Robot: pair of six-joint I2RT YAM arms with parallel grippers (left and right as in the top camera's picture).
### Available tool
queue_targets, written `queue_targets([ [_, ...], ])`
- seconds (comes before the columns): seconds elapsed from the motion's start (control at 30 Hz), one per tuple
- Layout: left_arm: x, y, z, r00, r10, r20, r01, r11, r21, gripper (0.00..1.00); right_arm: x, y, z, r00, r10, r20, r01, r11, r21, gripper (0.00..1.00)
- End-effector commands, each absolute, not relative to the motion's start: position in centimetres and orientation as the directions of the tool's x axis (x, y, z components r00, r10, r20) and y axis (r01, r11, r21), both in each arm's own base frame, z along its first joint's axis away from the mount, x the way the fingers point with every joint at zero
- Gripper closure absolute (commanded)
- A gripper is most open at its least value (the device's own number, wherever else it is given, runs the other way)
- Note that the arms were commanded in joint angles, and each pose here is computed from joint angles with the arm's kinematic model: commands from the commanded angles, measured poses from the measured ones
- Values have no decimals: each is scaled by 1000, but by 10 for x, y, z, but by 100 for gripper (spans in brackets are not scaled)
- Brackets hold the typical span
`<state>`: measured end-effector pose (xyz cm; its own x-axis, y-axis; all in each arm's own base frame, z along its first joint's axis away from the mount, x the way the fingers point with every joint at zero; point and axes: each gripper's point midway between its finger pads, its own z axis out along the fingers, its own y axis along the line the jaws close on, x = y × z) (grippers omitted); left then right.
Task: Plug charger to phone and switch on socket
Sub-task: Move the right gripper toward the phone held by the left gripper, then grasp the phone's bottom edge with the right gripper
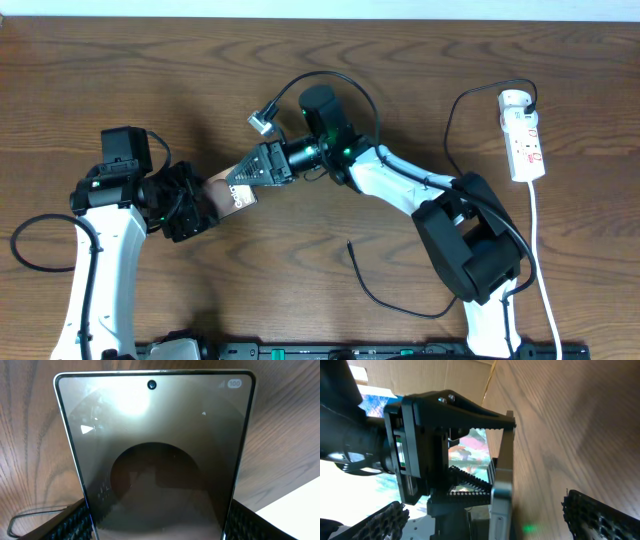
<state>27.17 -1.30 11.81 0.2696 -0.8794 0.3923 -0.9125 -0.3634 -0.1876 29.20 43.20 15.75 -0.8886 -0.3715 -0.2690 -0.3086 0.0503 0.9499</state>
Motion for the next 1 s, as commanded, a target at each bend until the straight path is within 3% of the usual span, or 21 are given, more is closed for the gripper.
queue_targets([
  [0.0, 273, -16, 119, 298, -857, 421, -903, -396, -167, 93, 288, 440, 163, -883, -373, -286, -326, 46, 944, 1],
  [0.23, 273, -20, 121, 310, -842, 440, -899, -411, -152, 93, 280, 449, 159, -883, -379, -279, -325, 63, 944, 1],
  [0.5, 273, -30, 120, 277, -856, 435, -914, -375, -157, 93, 277, 462, 143, -906, -342, -249, -316, 158, 935, 17],
  [0.6, 272, -29, 120, 279, -858, 431, -913, -376, -158, 93, 276, 462, 142, -907, -341, -247, -315, 162, 935, 14],
  [0.9, 272, -28, 119, 263, -868, 421, -919, -358, -166, 93, 276, 462, 142, -907, -341, -247, -316, 162, 935, 19],
  [0.97, 268, -24, 117, 271, -879, 393, -921, -355, -161, 93, 276, 462, 142, -907, -341, -247, -316, 162, 935, 25],
])
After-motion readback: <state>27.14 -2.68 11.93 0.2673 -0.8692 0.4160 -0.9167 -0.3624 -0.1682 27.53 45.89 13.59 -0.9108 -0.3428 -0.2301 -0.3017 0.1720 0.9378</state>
